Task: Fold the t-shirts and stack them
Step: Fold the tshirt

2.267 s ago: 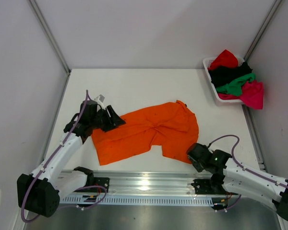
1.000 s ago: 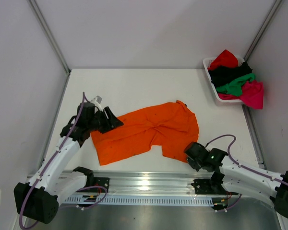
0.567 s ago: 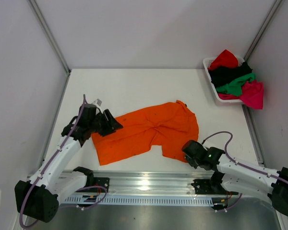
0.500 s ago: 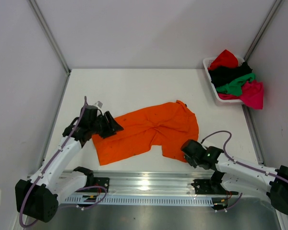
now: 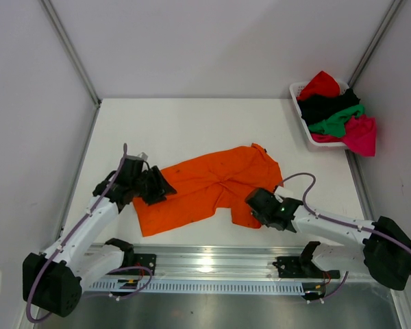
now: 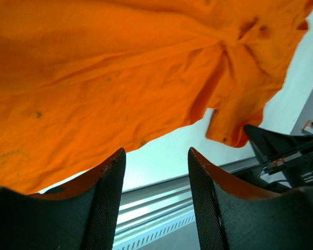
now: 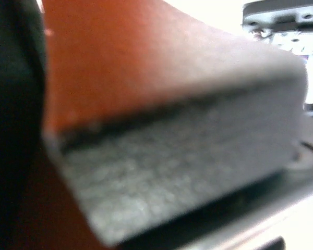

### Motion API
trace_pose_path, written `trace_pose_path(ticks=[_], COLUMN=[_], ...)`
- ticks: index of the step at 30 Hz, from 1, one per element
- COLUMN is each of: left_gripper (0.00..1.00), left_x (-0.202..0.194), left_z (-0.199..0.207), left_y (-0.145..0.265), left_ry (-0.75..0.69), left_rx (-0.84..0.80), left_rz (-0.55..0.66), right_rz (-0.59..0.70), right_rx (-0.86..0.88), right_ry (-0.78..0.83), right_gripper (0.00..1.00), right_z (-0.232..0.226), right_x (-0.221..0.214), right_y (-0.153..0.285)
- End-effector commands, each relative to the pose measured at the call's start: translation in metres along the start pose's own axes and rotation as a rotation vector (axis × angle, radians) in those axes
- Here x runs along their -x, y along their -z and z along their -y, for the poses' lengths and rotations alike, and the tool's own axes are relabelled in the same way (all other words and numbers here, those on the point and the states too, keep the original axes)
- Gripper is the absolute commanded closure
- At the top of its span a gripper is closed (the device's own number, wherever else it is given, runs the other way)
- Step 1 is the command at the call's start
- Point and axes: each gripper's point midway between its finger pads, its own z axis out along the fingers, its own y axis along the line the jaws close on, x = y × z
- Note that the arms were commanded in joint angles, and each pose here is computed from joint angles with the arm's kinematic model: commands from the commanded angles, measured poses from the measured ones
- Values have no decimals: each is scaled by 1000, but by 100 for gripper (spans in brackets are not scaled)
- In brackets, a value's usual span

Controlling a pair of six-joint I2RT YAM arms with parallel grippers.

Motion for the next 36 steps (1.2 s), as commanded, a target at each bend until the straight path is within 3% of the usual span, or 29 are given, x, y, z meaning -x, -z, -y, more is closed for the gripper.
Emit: trace_pose_path(ticks=[1,5,12,20,30,36], left_gripper=[46,46,46,46,47,48], left_x=[-25,-44,-55,-63,-92,-94], left_z=[-22,-43,-74,-93,-106,-115], left_y=[-5,2,28,50,46,45], left_ry=[76,108,189,301,353,366], left_rx=[97,197,325,359,414,489], left_rz=[-82,-118,-53,44,-73,-84], right_rz=[34,47,94,121,104,110], right_rx=[57,73,77,83,111,130], right_ry=[26,27,3,-26,-41,-69], right_gripper=[100,100,100,100,100,100], right_z=[-26,-42,-45,-43,-55,-61], right_x=[8,17,47,71,80,93], right_y=[-2,-7,-9,-14,-25,-28])
